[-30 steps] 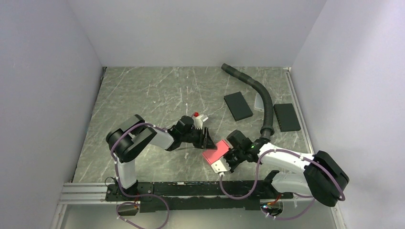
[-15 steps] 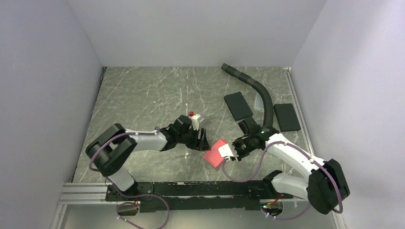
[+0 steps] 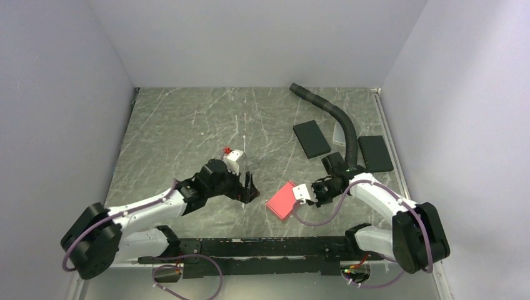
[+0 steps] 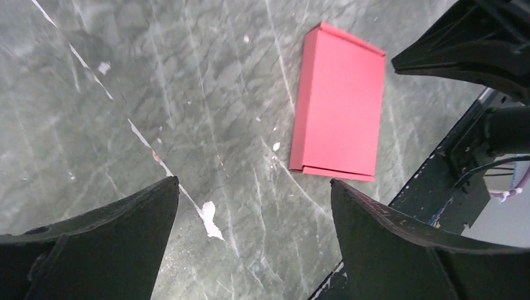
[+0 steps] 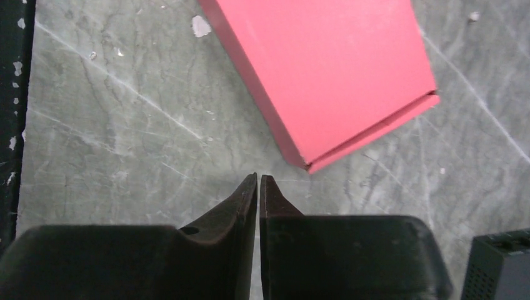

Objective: Fold the paper box

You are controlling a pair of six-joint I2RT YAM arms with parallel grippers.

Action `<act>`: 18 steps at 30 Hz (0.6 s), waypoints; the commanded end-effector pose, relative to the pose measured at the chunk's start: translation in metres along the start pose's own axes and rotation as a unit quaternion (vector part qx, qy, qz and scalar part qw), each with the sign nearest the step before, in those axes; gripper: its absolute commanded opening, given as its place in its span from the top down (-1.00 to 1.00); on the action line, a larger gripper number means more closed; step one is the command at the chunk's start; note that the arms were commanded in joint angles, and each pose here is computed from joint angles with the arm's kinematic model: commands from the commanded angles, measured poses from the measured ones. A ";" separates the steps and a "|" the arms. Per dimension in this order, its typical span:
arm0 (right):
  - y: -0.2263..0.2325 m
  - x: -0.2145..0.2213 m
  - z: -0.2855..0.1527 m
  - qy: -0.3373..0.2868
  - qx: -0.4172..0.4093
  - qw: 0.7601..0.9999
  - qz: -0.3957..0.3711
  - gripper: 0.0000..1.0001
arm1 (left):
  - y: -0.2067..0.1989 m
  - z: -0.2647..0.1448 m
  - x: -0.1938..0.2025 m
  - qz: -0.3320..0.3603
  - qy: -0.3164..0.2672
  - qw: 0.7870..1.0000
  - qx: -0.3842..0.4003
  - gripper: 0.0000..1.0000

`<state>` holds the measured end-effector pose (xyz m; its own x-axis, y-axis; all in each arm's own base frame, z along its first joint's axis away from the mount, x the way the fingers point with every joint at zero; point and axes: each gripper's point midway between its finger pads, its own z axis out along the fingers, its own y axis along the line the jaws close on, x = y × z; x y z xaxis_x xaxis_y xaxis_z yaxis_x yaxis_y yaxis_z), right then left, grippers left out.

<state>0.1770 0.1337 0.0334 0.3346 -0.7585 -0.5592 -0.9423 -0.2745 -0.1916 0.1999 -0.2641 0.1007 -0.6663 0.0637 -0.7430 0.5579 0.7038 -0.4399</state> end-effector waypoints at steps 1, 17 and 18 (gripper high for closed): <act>-0.008 0.000 0.010 -0.016 0.025 0.998 -0.048 0.82 | -0.012 0.021 0.003 -0.021 0.017 0.999 0.040 -0.83; -0.024 0.007 0.028 -0.007 0.046 0.995 -0.092 0.97 | -0.026 0.113 0.035 0.004 0.150 0.980 0.131 -0.56; -0.027 0.004 0.029 -0.011 0.055 0.994 -0.093 0.98 | -0.027 0.116 0.040 0.000 0.160 0.977 0.140 -0.50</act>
<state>0.1938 0.1438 0.0140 0.4637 -0.7128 -0.5263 -0.8850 -0.3440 -0.3139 0.2308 -0.3567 0.0422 -0.7540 0.2223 -0.6181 0.6201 0.5511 -0.5583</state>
